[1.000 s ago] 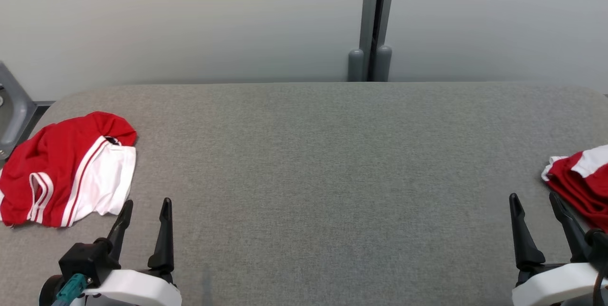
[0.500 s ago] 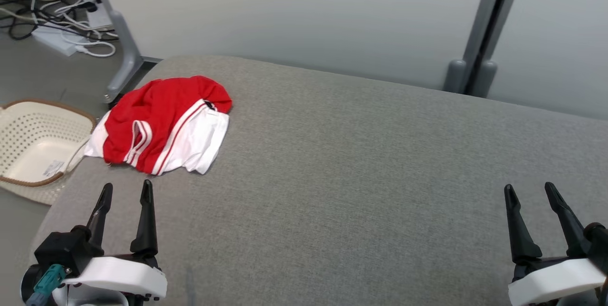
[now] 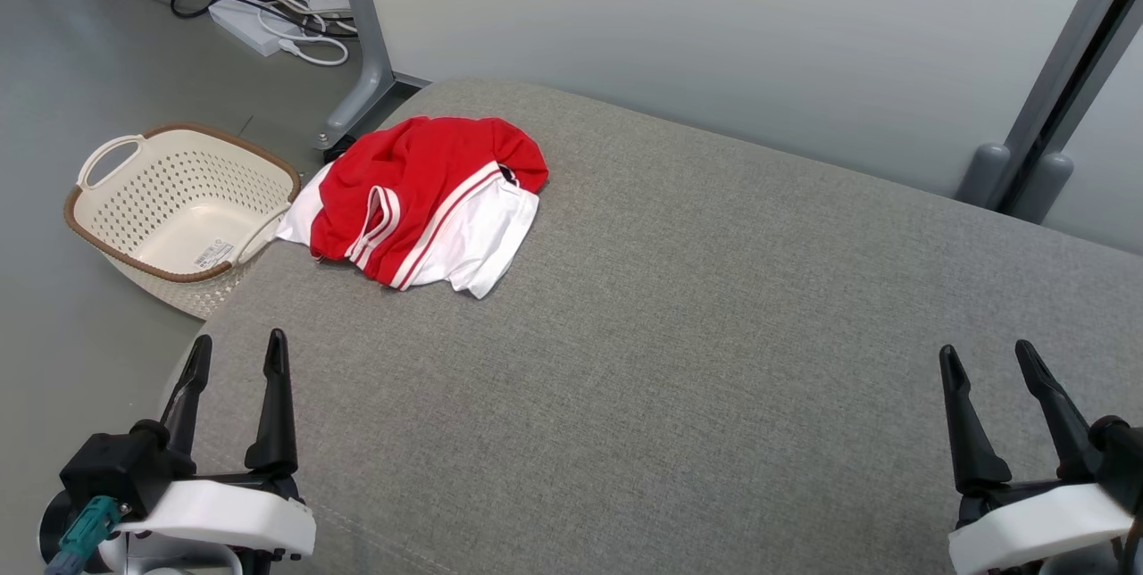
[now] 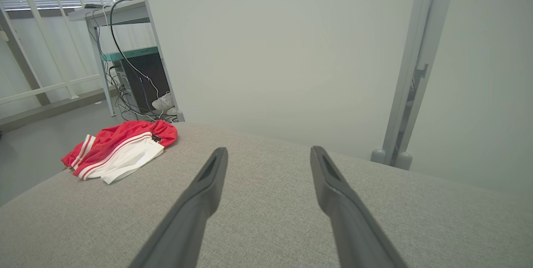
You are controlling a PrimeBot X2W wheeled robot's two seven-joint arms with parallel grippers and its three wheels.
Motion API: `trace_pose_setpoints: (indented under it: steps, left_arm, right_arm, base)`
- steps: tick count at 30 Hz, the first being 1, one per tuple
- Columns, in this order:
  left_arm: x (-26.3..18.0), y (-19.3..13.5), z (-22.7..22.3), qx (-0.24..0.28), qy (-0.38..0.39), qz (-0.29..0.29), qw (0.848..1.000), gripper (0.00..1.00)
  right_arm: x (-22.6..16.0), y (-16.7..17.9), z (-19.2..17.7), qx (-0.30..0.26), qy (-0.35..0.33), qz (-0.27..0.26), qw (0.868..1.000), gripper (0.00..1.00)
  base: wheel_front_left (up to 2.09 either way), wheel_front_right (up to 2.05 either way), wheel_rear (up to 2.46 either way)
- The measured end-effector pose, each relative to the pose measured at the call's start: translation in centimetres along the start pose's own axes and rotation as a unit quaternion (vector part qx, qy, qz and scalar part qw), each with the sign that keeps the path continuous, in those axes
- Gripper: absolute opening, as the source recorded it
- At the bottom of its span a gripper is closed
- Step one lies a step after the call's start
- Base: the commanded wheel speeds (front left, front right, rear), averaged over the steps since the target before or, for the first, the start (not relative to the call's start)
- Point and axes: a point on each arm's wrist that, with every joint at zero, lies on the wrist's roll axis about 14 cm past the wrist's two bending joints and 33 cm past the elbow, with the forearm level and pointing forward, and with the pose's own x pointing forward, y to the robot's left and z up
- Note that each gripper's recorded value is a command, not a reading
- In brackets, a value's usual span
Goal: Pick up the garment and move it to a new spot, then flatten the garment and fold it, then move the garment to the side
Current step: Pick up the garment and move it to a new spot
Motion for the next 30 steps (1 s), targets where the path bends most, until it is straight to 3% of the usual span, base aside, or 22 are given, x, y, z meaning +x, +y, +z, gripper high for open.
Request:
trace_pose_setpoints:
  steps: [16,25,30]
  left_arm:
    - [1.6,-1.6,2.2,-0.008,-0.036,-0.036,0.999,1.00]
    - [7.7,-6.1,5.7,-0.002,-0.093,-0.089,0.992,1.00]
    - [12.0,-9.2,3.5,0.008,-0.064,-0.125,0.990,1.00]
  right_arm:
    - [0.2,-0.1,-0.3,0.005,0.005,-0.001,1.000,1.00]
    - [1.6,-1.5,-0.6,-0.001,0.016,-0.006,1.000,1.00]
    - [2.8,-3.1,-1.1,-0.005,0.022,-0.012,1.000,1.00]
  base:
    - [0.00,0.00,0.00]
    - [0.00,0.00,0.00]
    - [0.00,0.00,0.00]
